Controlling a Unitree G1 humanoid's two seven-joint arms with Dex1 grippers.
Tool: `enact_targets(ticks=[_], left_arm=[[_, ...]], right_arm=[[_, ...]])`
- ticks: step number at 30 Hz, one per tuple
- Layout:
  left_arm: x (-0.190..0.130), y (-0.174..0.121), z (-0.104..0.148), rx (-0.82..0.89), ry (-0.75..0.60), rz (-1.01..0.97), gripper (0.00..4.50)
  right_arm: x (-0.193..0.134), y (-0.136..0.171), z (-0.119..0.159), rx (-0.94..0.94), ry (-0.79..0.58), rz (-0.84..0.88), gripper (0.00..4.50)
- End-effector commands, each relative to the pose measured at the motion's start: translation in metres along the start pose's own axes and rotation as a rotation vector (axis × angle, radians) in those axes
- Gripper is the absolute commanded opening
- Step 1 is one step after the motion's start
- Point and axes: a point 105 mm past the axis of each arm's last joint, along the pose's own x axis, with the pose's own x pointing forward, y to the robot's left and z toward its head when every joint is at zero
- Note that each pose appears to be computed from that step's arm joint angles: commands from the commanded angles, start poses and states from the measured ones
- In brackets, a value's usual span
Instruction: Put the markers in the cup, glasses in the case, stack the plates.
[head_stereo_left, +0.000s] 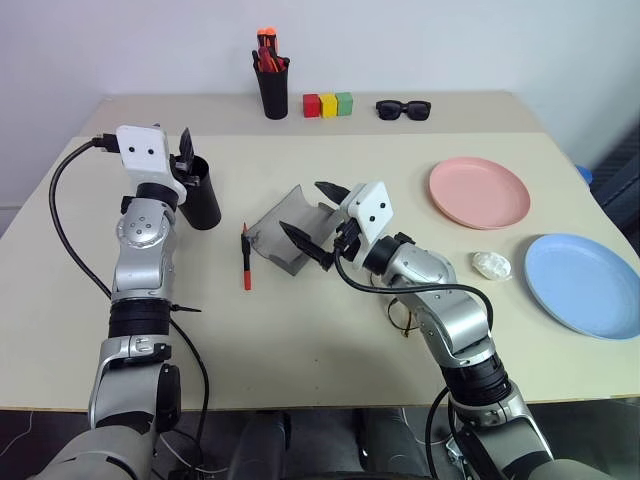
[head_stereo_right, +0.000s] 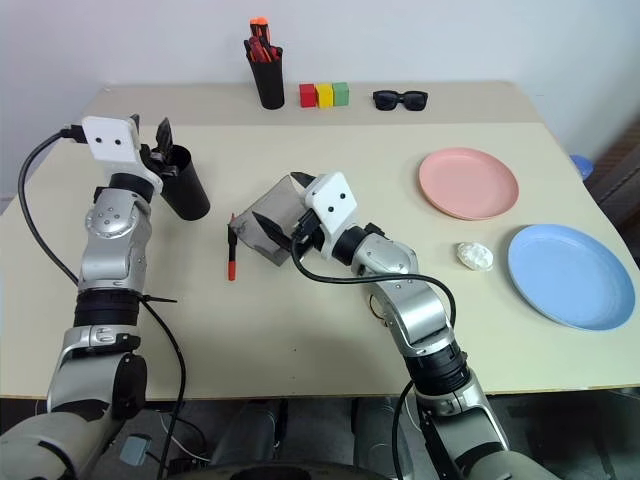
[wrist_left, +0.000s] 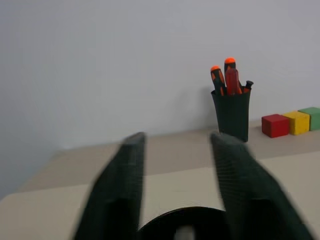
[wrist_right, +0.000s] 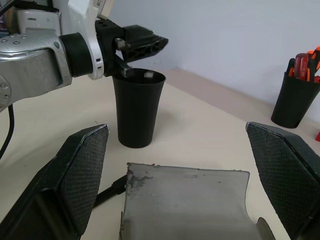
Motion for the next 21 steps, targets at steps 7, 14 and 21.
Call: enact_targets(ticks=[7, 14, 21], left_arm=[[-0.028, -0.036, 0.059, -0.152, -0.164, -0.318, 3.05], [-0.083, -0.051, 0.017, -0.072, 0.221, -0.496, 4.43], [-0.103, -0.038, -0.04, -0.105, 0.662, -0.181, 4.43]], right_arm=[[-0.008, -0.003, 0.015, -0.046, -0.034, 0.009, 4.5], [-0.038, -0.025, 0.009, -0.102, 0.053, -0.008, 4.5], [-0.053, -0.018, 0.003, -0.111, 0.128, 0.09, 4.5]])
